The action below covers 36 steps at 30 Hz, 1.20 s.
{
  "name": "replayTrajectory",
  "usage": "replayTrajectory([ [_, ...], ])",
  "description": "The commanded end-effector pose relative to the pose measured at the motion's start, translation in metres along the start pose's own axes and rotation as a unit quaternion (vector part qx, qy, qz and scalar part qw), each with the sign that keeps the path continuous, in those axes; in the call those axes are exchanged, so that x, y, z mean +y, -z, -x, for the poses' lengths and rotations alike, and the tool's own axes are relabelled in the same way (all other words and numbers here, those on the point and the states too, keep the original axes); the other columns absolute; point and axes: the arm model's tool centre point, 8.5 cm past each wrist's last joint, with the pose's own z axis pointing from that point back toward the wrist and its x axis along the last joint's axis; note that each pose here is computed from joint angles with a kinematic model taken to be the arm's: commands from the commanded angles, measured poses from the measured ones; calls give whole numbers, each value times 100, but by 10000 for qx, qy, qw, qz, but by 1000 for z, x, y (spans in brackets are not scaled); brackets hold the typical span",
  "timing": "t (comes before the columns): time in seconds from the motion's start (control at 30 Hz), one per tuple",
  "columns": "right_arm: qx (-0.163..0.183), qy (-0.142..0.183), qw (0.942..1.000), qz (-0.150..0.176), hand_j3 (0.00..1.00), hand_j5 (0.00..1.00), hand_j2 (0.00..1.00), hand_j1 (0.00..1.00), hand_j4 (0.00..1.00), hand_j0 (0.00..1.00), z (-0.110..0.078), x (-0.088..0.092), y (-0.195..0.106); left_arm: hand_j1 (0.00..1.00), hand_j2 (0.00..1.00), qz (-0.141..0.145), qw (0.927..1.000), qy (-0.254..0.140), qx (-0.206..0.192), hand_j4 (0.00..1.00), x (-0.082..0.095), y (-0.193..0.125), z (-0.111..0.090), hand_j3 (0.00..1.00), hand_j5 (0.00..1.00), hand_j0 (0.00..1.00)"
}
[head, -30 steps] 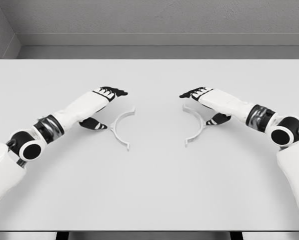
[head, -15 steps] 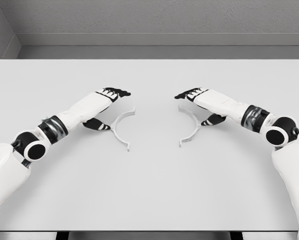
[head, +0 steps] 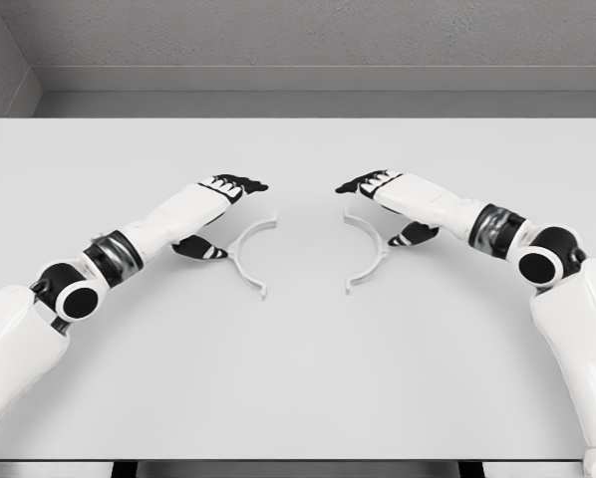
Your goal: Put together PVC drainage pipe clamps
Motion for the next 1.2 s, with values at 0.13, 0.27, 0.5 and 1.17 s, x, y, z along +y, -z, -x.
replayTrajectory([
  [0.13,-41,28,10000,-6,97,97,97,97,97,97,-2,1,2,100,100,-31,10000,-45,-47,100,-2,4,-5,100,100,100],
  [0.27,-121,43,9999,46,97,97,97,97,97,97,-8,-1,9,100,100,-40,9999,-65,-89,100,-2,7,-8,100,100,100],
  [0.5,-249,33,9997,37,97,97,97,97,97,97,-17,-1,18,100,100,-52,9999,-40,-120,100,-4,10,-12,100,100,100],
  [1.17,378,-2221,9737,-337,77,77,77,77,77,77,0,-120,-23,100,100,-67,9999,-32,-111,100,-2,10,-11,100,100,100],
])
